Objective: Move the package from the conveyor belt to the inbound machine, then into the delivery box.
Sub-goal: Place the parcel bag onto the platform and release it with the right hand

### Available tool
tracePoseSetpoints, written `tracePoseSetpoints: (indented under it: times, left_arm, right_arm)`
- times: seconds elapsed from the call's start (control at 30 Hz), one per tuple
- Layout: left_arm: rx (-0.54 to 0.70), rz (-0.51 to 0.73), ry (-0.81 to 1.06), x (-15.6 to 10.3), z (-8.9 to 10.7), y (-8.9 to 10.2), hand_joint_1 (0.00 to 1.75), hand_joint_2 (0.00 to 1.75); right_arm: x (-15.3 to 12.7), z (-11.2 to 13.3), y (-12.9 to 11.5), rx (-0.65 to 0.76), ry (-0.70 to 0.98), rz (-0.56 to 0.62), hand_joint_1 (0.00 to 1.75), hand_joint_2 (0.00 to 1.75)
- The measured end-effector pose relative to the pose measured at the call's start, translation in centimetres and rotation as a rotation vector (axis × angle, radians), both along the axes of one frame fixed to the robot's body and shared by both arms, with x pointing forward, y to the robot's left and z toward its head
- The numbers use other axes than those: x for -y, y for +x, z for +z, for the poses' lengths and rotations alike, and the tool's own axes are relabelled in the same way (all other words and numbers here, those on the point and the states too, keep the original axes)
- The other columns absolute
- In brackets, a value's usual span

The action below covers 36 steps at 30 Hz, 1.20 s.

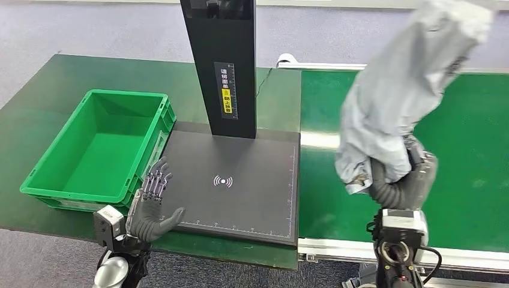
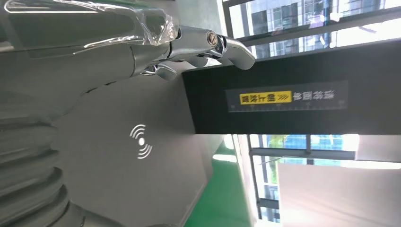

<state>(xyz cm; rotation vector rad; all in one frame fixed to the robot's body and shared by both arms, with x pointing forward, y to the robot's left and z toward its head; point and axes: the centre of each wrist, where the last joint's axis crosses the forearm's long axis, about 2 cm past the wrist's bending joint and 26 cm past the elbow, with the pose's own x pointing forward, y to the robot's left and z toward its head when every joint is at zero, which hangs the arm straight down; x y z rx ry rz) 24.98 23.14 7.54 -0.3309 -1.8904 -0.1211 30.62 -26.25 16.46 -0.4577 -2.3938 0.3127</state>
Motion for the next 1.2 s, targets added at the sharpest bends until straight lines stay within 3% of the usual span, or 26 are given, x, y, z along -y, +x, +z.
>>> tracePoseSetpoints:
  times: [0.23,0.43,0.63,0.87,1.1,1.2]
  left_arm:
    - [0.065,0.085,0.022,-0.2,0.5,0.7,0.0,1.75]
    - [0.111,0.282,0.029,-0.7,0.8,0.8,0.0,1.75]
    - [0.141,0.395,0.041,-1.2,1.5,1.0,0.0,1.75]
    - [0.153,0.408,0.05,-1.1,1.8,1.1,0.0,1.75]
    - [0.171,0.409,0.036,-0.9,2.4,1.7,0.0,1.75]
    - [0.17,0.414,0.034,-0.9,2.4,1.7,0.0,1.75]
  right_arm:
    - [-4.7,-2.0,-0.7,-0.136,-0.384,0.231,1.75,1.75]
    - [-6.2,-6.0,-0.7,-0.476,-0.711,0.398,1.75,1.75]
    - [-6.7,-8.1,0.5,-0.635,-0.87,0.536,1.75,1.75]
    - [-6.6,-8.1,1.2,-0.69,-1.014,0.586,1.75,1.75]
    - [-8.5,-7.2,1.8,-0.682,-1.101,0.74,1.75,1.75]
    - [-9.2,-6.5,2.4,-0.634,-1.125,0.695,1.68,1.75]
